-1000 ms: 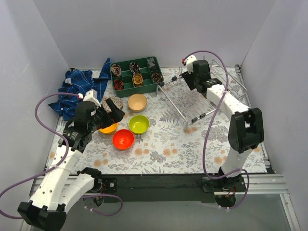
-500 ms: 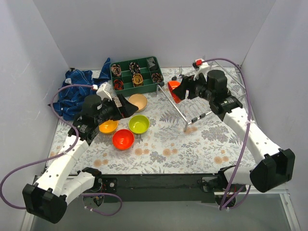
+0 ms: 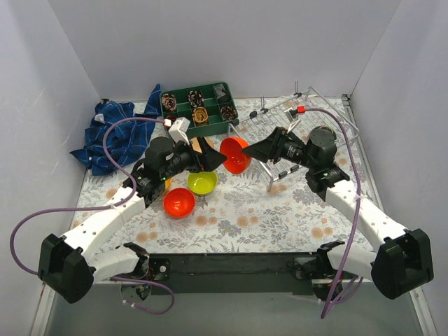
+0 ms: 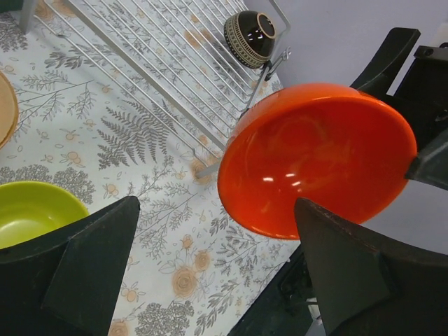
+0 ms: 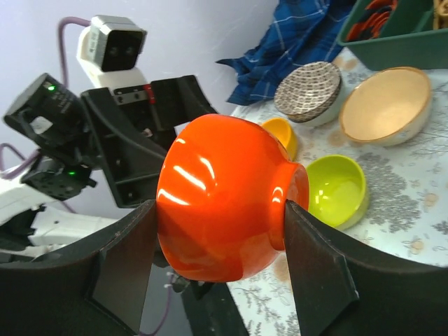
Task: Unload the bowls from the dish rack
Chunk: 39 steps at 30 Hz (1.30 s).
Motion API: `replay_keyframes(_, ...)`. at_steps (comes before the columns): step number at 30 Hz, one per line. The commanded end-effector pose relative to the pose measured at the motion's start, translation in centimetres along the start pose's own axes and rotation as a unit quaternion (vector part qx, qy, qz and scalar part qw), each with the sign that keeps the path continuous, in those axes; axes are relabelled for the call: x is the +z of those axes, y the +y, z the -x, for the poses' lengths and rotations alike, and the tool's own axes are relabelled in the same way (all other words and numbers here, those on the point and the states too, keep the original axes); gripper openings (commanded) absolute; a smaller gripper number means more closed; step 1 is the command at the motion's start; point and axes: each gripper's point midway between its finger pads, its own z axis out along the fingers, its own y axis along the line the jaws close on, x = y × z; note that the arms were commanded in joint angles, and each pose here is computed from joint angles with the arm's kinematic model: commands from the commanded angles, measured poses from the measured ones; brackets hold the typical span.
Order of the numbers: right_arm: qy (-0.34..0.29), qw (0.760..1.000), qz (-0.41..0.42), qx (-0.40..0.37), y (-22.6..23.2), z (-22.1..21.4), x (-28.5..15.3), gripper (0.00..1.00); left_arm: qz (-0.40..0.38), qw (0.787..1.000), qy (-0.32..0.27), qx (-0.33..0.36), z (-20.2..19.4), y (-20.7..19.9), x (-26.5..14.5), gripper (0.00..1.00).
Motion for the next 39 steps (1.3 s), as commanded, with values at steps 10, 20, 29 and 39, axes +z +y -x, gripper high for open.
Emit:
replay_keyframes(10, -0.030, 0.993, 0.108, 0.029, 4.5, 0.8, -0.6, 0.37, 0.012, 1.000, -0.019, -0.014, -0.9, 0.2, 1.7, 0.31)
replay_keyframes(20, -0.001, 0.998, 0.060, 0.016, 1.5, -0.8, 0.1, 0.91, 0.104, 0.994, -0.031, 0.008, 0.0, 2.5, -0.8, 0.00)
replay_keyframes(29, 0.044, 0.978, -0.173, -0.111, -6.6, -0.3, -1.7, 0.99, 0.342, 0.938, 0.024, -0.056, -3.4, 9.3, -8.1, 0.00)
replay_keyframes(39, 0.073, 0.923, -0.327, -0.190, -11.8, 0.8, -5.1, 0.99, 0.493, 0.850, 0.046, -0.181, -10.0, 14.2, -13.6, 0.00)
